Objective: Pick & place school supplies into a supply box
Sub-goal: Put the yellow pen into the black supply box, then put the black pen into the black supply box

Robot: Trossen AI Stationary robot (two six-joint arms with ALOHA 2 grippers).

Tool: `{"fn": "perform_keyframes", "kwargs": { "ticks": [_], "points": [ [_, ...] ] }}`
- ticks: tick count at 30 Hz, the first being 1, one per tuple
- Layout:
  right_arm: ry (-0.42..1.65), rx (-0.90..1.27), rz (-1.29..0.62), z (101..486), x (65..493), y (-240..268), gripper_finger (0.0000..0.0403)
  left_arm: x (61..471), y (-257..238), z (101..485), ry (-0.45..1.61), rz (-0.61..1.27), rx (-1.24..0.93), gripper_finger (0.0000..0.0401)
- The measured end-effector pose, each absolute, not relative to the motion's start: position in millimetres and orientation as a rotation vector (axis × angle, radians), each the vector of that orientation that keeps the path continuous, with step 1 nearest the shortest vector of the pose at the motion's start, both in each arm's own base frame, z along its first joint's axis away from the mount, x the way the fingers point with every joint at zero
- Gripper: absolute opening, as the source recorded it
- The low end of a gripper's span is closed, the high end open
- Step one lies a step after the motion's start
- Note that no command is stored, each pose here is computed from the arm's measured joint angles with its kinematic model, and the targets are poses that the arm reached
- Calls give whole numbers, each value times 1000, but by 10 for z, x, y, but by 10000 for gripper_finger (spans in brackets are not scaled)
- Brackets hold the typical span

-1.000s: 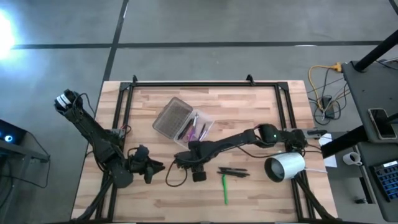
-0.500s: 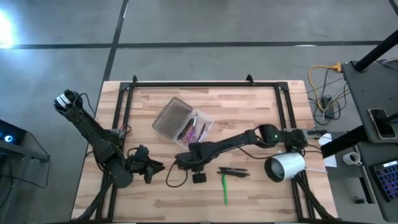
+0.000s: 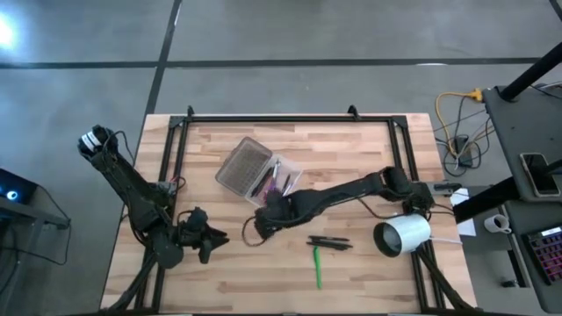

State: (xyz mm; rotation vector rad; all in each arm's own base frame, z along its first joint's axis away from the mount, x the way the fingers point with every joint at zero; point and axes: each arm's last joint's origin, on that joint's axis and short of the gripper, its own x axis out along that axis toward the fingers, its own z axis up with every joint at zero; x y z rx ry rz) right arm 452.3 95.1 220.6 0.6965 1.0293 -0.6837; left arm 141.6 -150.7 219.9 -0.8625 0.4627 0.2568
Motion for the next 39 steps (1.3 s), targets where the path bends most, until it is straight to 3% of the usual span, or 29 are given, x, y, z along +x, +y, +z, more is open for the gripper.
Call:
{"fn": "perform_keyframes", "kwargs": {
  "ticks": [4,7,14,20,25,32,39],
  "points": [
    [717,953,-998,2339,4419,782,15,1410,-1495,2190,461,270,-845,117],
    [547,1196,-1169,2198,4398,639,27,1412,-1491,2192,442,281,-840,117],
    [345,1495,-1019,1868,4655,338,38,1413,-1490,2192,438,284,-839,117],
    [384,1351,-1268,1803,4448,189,47,1414,-1491,2193,435,285,-852,117],
    [406,1346,-1273,1818,4443,150,87,1415,-1493,2192,435,286,-851,117],
    [570,1126,-1074,1959,4528,175,160,1415,-1492,2191,435,284,-844,117],
    [1135,516,-484,2242,4320,547,184,1415,-1492,2191,435,284,-843,117]
  ]
}}
